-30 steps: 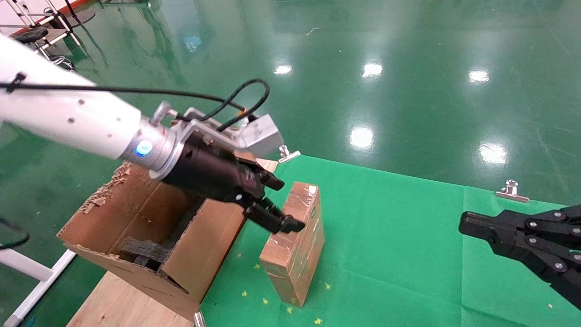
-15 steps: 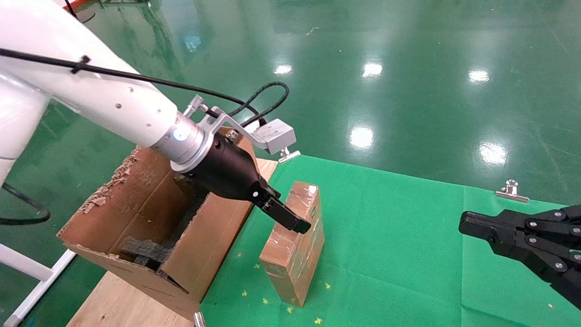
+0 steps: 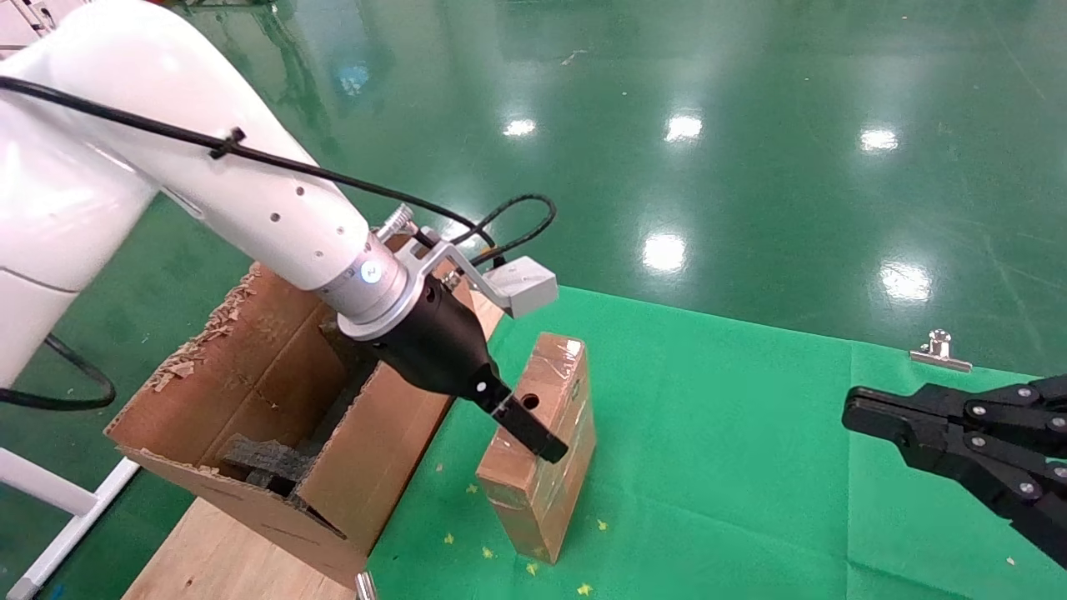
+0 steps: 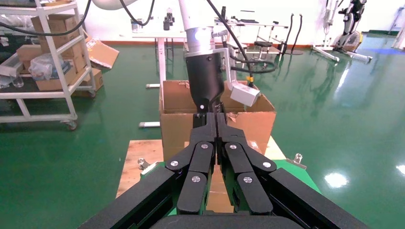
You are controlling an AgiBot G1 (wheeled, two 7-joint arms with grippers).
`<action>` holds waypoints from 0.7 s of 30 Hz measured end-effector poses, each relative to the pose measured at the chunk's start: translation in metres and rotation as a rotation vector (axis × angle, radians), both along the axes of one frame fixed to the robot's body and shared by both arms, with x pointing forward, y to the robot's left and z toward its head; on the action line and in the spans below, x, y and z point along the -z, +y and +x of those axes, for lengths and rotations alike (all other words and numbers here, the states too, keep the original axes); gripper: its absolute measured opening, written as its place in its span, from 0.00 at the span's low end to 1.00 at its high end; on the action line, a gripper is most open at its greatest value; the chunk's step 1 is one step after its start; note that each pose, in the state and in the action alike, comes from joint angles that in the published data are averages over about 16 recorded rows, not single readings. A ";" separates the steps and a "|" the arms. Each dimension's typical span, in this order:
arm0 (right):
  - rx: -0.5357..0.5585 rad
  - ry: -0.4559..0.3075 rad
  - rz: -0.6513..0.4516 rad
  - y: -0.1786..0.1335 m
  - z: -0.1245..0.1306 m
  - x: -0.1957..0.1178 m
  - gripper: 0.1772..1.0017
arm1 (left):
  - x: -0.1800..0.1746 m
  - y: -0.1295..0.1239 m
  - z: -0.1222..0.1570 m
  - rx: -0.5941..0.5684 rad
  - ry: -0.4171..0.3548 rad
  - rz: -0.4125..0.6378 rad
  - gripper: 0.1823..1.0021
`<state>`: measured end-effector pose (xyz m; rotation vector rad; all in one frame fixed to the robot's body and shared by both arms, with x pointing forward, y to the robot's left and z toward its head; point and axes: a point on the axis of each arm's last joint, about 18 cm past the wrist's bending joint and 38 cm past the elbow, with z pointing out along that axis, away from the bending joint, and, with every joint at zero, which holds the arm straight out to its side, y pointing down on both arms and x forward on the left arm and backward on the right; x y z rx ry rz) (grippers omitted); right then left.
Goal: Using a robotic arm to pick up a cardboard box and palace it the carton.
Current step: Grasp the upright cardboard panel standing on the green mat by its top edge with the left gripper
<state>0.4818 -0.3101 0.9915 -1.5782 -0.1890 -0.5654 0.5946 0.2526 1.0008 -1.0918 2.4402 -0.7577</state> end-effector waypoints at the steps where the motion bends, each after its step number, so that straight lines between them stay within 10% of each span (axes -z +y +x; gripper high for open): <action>1: 0.000 0.000 0.000 0.000 0.000 0.000 0.03 | 0.001 0.000 0.000 -0.002 0.003 0.004 1.00; 21: 0.000 0.000 0.000 0.000 0.000 0.000 0.30 | 0.003 -0.002 0.001 -0.008 0.011 0.019 0.90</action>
